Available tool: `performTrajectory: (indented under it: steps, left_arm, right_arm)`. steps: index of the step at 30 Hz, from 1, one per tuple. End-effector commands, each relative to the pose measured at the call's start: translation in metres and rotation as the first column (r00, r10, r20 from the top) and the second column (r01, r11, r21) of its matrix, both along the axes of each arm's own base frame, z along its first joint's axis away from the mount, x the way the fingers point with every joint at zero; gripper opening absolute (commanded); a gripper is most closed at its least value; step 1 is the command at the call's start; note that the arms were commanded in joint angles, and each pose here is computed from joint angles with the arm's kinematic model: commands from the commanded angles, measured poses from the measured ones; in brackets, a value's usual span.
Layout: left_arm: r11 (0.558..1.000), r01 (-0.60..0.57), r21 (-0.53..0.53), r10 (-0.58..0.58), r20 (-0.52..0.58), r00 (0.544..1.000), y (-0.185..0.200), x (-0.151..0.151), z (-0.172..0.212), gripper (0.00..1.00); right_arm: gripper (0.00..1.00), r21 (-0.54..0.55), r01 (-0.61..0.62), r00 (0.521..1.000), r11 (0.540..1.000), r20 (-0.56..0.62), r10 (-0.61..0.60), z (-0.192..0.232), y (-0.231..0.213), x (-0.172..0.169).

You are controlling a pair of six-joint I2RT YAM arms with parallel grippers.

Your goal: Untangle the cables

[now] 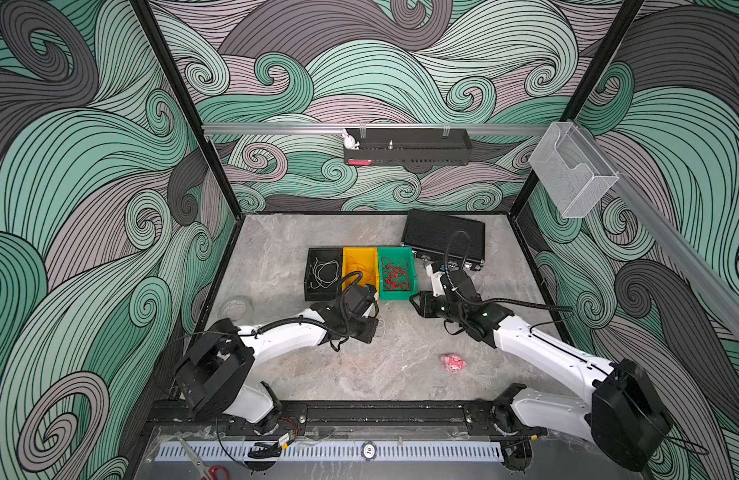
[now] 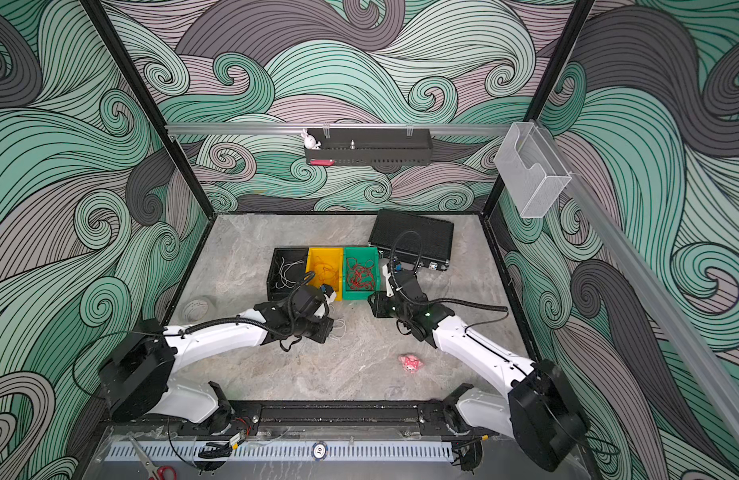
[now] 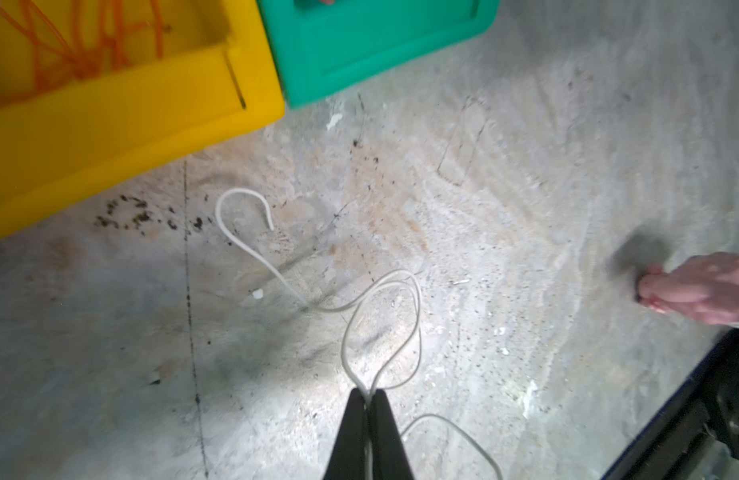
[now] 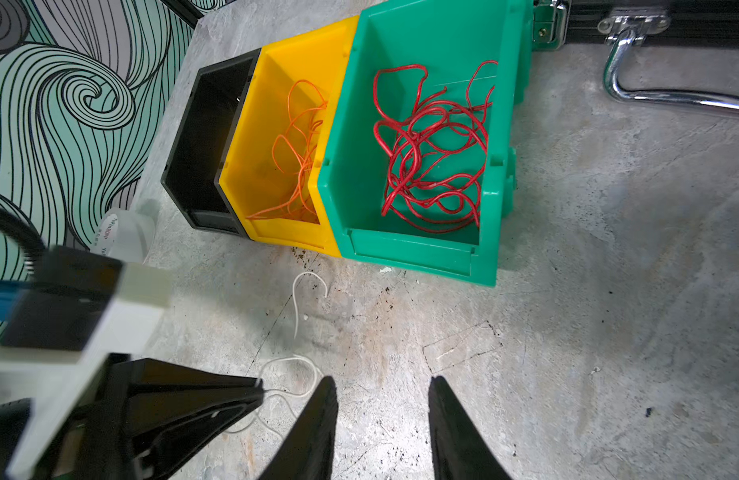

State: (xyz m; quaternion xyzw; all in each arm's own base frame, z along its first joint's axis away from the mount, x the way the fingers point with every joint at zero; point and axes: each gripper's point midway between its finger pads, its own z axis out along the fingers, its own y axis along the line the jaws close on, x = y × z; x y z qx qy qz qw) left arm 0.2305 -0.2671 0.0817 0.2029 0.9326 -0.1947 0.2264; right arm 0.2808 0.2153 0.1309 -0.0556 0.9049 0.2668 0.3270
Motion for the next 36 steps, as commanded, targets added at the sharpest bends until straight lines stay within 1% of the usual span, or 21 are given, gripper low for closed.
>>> performTrajectory:
  steps: [1,4,7,8,11,16,19,28,30,33,36]
  left_arm:
    - [1.000,0.006,-0.001,-0.006,0.073,0.997,0.005,0.003,0.039,0.00]
    - [0.999,-0.032,0.030,0.027,0.136,0.990,0.021,0.007,0.063,0.00]
    - [0.992,-0.086,0.098,0.062,0.221,0.973,0.045,0.017,0.080,0.00]
    - [0.988,-0.107,0.115,0.078,0.233,0.969,0.053,0.021,0.084,0.00]
    - [0.974,-0.179,0.141,0.141,0.248,0.958,0.083,0.034,0.097,0.00]
    - [0.950,-0.285,0.129,0.246,0.253,0.936,0.128,0.059,0.110,0.00]
    - [0.942,-0.310,0.132,0.276,0.228,0.934,0.140,0.072,0.107,0.00]
    - [0.930,-0.322,0.180,0.282,0.216,0.935,0.145,0.113,0.086,0.00]
    - [0.922,-0.324,0.213,0.277,0.224,0.934,0.145,0.124,0.080,0.00]
    - [0.906,-0.320,0.279,0.269,0.205,0.941,0.146,0.141,0.066,0.00]
    - [0.890,-0.308,0.335,0.275,0.143,0.951,0.147,0.153,0.051,0.00]
  right_arm:
    - [0.38,0.002,0.015,1.000,1.000,0.021,-0.015,0.003,-0.002,0.005]
    - [0.38,0.007,0.017,1.000,1.000,0.023,-0.017,0.004,-0.003,0.005]
    - [0.38,0.009,0.019,0.999,1.000,0.025,-0.019,0.005,-0.003,0.006]
    - [0.38,0.010,0.019,1.000,1.000,0.023,-0.019,0.004,-0.003,0.005]
    - [0.38,0.011,0.019,1.000,1.000,0.018,-0.019,0.002,-0.004,0.004]
    - [0.38,0.012,0.030,0.999,0.999,0.021,-0.030,0.000,-0.007,0.003]
    - [0.38,0.013,0.030,0.999,0.999,0.017,-0.030,-0.001,-0.007,0.004]
    - [0.38,0.009,0.043,0.999,0.999,0.012,-0.043,-0.005,-0.011,0.005]
    - [0.38,0.009,0.046,0.999,0.999,0.011,-0.046,-0.006,-0.013,0.005]
    - [0.38,0.015,0.050,0.999,0.999,0.014,-0.051,-0.005,-0.014,0.006]
    - [0.38,0.018,0.054,0.998,0.998,0.010,-0.054,-0.005,-0.015,0.007]
